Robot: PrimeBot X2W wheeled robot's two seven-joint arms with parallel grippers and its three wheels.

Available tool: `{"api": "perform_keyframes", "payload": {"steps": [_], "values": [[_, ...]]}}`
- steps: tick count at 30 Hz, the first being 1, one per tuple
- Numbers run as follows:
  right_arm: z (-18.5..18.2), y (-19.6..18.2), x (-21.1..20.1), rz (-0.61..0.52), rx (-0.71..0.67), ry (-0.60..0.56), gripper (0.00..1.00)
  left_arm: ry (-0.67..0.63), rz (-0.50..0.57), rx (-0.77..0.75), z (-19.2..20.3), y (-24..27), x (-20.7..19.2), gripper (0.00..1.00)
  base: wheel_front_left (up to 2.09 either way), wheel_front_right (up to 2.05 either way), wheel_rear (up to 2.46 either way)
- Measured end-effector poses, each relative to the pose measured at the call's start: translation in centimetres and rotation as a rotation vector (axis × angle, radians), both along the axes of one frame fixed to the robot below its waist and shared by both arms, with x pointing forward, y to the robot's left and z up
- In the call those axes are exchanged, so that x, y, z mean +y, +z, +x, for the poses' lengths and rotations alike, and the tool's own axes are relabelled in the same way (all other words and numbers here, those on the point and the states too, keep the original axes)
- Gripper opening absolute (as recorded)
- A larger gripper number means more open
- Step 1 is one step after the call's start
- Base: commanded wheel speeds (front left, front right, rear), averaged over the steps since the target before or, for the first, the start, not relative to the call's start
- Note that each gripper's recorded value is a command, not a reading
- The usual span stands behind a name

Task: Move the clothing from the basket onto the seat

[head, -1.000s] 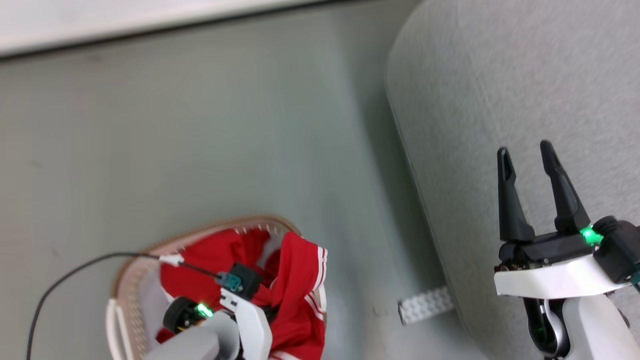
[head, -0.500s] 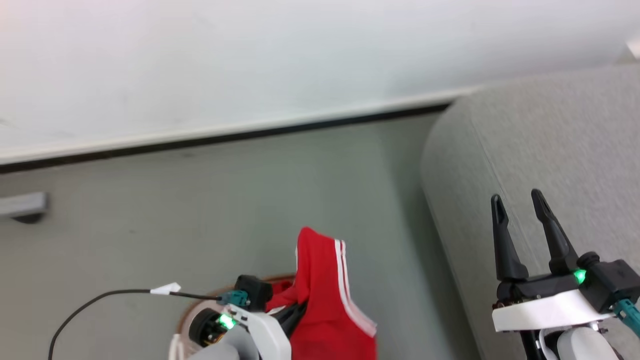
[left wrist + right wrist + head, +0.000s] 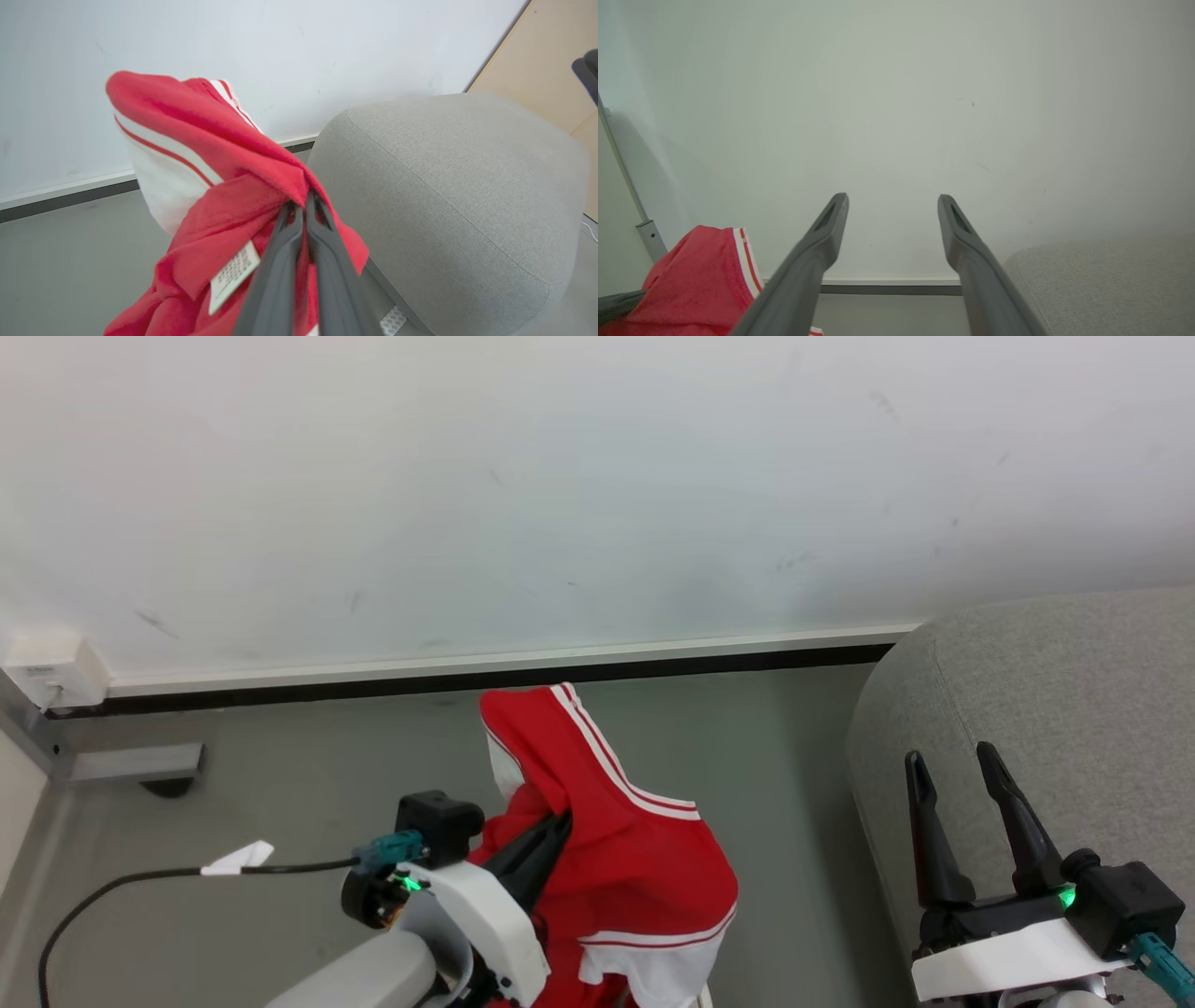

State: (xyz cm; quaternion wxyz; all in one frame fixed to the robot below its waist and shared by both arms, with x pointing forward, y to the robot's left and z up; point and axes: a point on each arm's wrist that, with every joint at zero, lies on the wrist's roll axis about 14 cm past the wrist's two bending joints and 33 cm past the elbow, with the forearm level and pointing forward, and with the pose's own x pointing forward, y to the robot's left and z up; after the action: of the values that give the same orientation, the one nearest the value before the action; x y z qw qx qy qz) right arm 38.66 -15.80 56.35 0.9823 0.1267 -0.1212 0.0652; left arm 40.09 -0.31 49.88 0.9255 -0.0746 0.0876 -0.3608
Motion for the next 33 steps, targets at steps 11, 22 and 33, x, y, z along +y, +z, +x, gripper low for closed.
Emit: {"api": "perform_keyframes", "payload": {"steps": [11,22,33], "values": [[-0.7,0.0,1.4,0.006,-0.001,0.040,1.00,0.075,-0.126,-0.282,0.4,10.8,1.7,0.00,0.00,0.00,0.00],[-1.0,0.0,2.8,-0.003,-0.001,0.081,1.00,0.111,-0.173,-0.385,0.2,14.8,3.0,0.00,0.00,0.00,0.00],[-1.7,-0.8,10.1,-0.100,0.045,0.358,1.00,0.126,-0.155,-0.383,0.1,14.1,3.7,0.00,0.00,0.00,0.00]]}}
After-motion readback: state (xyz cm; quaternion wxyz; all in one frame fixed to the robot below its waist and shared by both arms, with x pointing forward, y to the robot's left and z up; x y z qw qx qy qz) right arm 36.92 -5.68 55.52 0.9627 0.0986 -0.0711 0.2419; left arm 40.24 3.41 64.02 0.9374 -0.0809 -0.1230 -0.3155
